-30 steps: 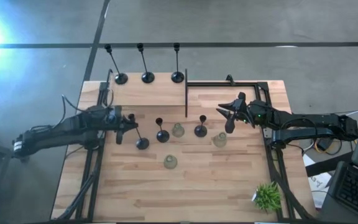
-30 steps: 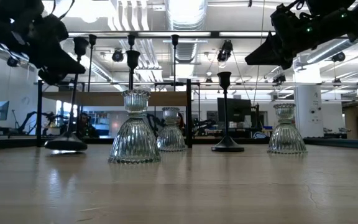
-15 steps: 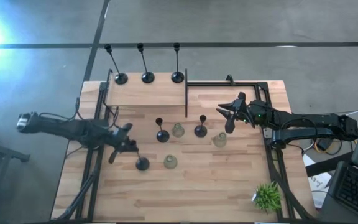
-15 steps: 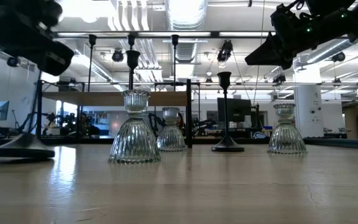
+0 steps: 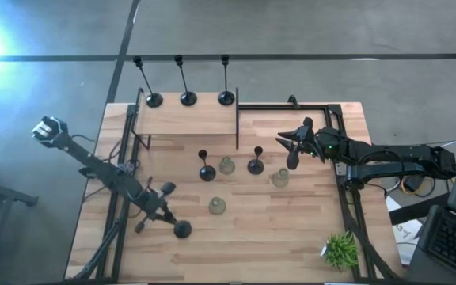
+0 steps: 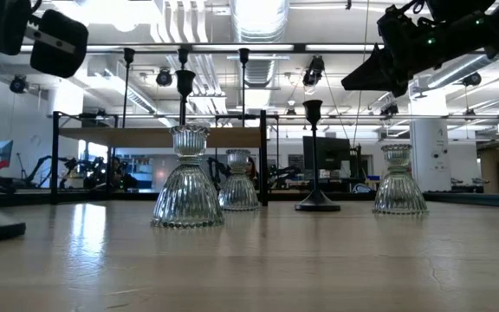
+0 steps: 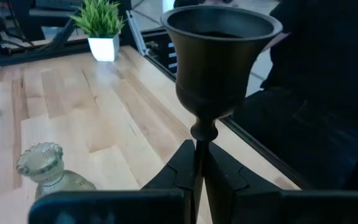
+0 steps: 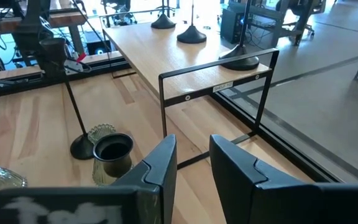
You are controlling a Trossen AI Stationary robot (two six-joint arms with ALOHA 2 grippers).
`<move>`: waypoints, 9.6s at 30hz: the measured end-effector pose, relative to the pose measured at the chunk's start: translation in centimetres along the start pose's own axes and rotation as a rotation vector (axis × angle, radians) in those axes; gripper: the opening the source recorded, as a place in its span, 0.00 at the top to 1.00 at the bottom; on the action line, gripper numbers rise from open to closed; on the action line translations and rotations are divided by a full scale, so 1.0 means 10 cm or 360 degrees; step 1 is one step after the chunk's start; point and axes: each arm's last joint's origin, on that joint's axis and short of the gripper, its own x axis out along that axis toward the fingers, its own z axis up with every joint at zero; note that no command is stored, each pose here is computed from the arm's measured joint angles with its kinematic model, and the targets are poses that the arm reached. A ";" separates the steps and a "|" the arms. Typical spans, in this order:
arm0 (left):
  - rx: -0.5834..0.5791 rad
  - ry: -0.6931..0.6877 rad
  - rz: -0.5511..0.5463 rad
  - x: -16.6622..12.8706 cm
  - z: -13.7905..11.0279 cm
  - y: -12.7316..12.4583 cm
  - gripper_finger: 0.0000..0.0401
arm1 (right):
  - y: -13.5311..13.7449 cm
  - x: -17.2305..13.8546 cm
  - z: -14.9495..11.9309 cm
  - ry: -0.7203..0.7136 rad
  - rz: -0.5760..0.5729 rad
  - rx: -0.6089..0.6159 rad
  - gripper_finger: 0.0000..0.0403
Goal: Pick & Place candle stick holders
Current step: Put the black candle holder on the shelf, then put the bottom left green glass candle holder on the shelf
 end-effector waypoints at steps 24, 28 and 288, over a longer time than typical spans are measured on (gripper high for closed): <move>0.0191 -0.0071 -0.0279 0.40 0.41 -0.10 0.96 | 0.00 0.00 0.00 -0.0006 0.0000 -0.0018 0.78; 0.0193 -0.0106 -0.0339 0.39 0.34 -0.11 0.96 | 0.00 0.00 0.00 -0.0006 0.0000 -0.0018 0.78; -0.0120 0.0204 0.0382 1.11 -0.50 1.09 0.35 | 0.00 0.00 0.06 -0.0115 -0.0029 -0.0070 0.81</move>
